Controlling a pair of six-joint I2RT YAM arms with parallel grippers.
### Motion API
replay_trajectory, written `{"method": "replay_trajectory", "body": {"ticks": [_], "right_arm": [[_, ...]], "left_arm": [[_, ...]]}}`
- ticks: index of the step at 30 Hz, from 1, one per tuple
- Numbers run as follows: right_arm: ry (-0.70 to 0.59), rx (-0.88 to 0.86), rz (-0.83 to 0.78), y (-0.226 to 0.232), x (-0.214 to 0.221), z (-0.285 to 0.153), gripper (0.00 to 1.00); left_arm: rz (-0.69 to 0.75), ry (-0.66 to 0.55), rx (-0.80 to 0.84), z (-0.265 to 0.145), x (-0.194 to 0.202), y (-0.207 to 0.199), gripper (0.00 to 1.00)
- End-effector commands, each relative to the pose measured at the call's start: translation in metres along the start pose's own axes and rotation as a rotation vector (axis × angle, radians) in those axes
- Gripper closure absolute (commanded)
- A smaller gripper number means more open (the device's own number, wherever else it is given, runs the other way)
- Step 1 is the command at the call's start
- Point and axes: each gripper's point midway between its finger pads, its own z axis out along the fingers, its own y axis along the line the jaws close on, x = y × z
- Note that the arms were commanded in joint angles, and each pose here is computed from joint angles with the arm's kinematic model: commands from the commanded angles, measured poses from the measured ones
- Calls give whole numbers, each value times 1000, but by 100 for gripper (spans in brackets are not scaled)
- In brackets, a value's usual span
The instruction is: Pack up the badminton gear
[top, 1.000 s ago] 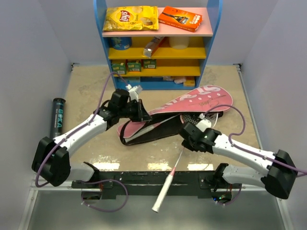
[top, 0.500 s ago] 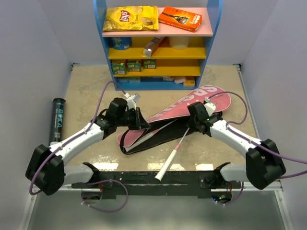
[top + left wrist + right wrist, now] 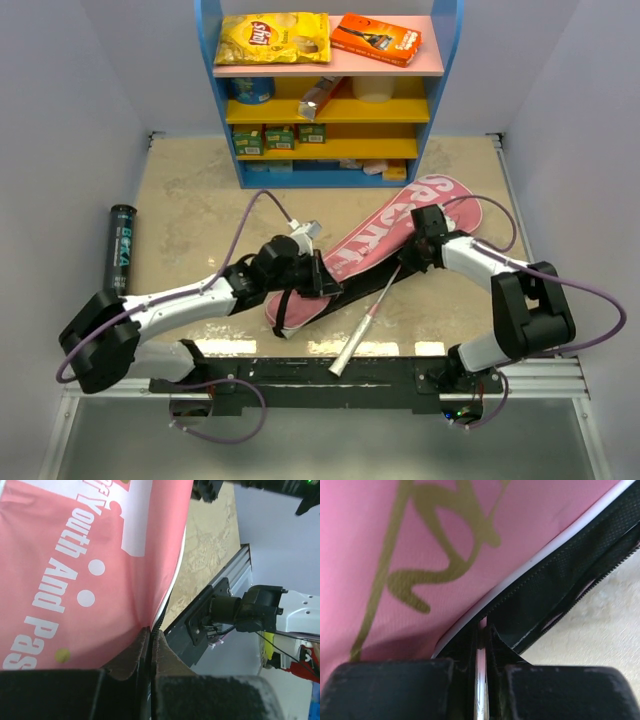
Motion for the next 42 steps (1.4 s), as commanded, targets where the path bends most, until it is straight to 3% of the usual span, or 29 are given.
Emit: {"method": "replay_trajectory", "body": {"ticks": [1,16,28,29,33,38,42], "right_arm": [[-216,-163,56,40,-81,0,100],[-217,-271,-15,62,-108,-57,100],[-222,-241,39,40,-89,-25,100],[-227,-242,42,38,-88,-23,88],[-236,-282,40,39,-83,-25,68],[-206,-295,-22,38,-74,-36,55],[-155,-277,-76,26,-57,-47,51]], "left_arm": [[-40,86,108,15,19,-42,100],[14,78,12,23,5,-33,100],[-120,148,110,15,51,-17,100],[-118,153,103,16,53,-12,100],[-75,144,88,22,53,-6,100],[-29,145,48,33,51,4,100],[-25,161,57,41,52,3,100]]}}
